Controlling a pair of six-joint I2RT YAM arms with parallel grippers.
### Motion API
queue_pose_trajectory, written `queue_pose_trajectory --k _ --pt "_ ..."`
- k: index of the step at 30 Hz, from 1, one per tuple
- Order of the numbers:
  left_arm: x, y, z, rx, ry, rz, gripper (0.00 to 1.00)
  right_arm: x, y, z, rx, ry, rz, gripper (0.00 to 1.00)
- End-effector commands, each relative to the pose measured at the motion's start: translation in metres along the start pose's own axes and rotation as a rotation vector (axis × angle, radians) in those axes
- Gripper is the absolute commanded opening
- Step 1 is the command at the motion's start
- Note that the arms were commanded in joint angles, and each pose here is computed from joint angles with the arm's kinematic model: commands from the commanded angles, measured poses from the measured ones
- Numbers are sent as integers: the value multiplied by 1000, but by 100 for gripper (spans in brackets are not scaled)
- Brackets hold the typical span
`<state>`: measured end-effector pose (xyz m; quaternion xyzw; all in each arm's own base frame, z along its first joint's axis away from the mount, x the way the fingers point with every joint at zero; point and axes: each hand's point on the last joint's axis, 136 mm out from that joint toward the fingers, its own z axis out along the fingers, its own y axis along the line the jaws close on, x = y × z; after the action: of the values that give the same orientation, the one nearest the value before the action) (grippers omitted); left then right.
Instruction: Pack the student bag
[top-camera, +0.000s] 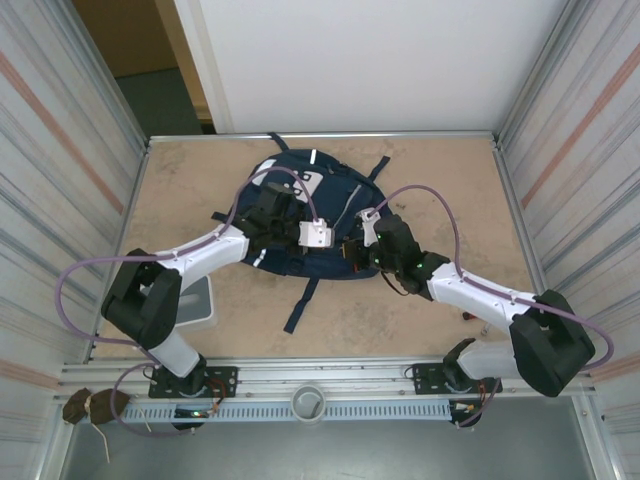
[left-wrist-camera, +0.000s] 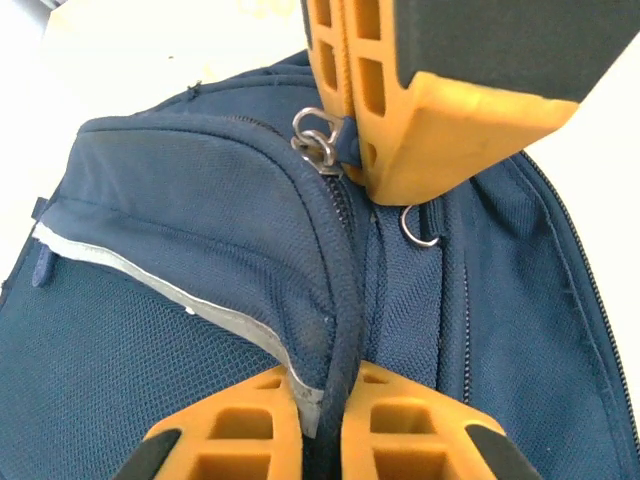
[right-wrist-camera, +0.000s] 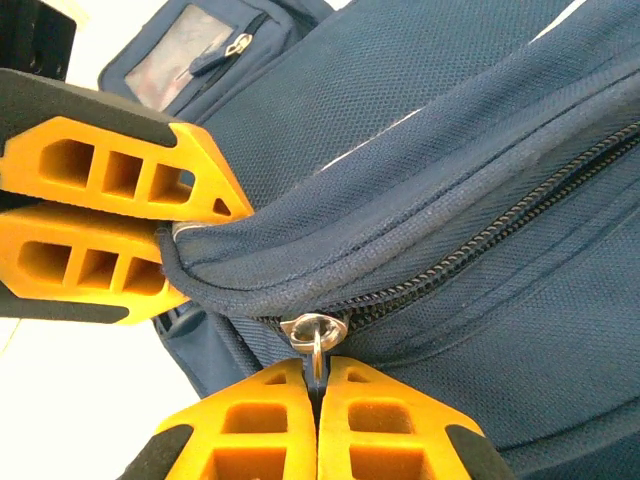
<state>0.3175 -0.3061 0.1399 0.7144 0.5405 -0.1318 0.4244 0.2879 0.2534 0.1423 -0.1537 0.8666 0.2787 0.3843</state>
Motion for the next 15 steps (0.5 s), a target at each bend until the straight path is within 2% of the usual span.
queue_pose_trajectory --k 1,4,7,13,15 --pt "5 23 -23 -81 -20 -1 4 -21 -8 -14 55 -43 -12 0" --pt "18 23 -37 -91 -7 -13 5 -16 -43 -15 150 6 35 0" --pt "36 26 -51 -108 -6 -53 6 -12 -60 -9 181 81 86 0" --pt "73 36 -65 -149 79 -120 9 -24 -44 10 138 85 41 0" --pt "80 37 -67 -158 121 -146 20 -30 -28 14 94 67 23 0"
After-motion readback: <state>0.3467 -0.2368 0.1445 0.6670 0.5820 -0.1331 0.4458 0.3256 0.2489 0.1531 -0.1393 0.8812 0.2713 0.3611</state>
